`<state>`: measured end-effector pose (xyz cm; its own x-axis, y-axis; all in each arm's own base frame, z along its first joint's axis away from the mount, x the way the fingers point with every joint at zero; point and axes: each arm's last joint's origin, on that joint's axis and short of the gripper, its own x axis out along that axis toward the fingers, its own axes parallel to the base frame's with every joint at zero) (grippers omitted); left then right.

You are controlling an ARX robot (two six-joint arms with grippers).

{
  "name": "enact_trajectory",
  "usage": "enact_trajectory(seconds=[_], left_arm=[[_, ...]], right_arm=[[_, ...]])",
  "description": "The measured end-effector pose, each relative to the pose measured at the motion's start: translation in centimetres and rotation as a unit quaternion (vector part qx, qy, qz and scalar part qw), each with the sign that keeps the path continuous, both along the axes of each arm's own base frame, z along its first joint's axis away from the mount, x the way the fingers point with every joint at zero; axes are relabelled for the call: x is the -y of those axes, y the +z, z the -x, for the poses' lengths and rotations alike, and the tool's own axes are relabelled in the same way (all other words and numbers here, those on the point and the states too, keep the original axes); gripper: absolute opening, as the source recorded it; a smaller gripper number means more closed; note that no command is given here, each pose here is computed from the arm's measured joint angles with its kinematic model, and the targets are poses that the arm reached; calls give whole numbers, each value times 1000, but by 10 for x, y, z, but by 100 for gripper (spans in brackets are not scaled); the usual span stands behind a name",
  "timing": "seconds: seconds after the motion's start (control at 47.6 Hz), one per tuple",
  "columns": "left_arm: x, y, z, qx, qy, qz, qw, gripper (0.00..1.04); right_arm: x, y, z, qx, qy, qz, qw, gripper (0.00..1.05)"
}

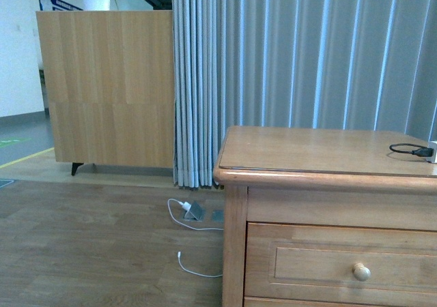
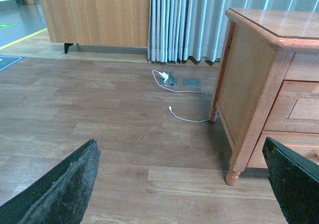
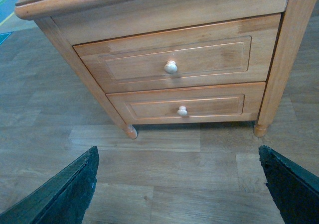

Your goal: Place pink marker in drawer with both arms

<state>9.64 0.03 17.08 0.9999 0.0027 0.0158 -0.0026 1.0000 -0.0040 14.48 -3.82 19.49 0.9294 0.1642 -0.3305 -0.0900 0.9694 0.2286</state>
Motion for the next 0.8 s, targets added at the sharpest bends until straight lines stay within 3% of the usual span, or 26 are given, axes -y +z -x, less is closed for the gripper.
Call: enact_trajectory(seconds=[0.147, 0.189, 0.526, 0.799], left_arm=[[0, 0, 0, 0, 0, 0, 1000, 99], [0, 0, 0, 0, 0, 0, 1000, 99], [0, 0, 0, 0, 0, 0, 1000, 99], [0, 0, 0, 0, 0, 0, 1000, 99]], right_arm=[[-7, -10, 5, 141, -71, 89, 983, 73], [-12, -9, 9, 168, -74, 97, 978, 61], [-26, -18, 21, 174, -69, 103, 977, 2], [-38, -27, 28, 178, -67, 104, 976, 1]])
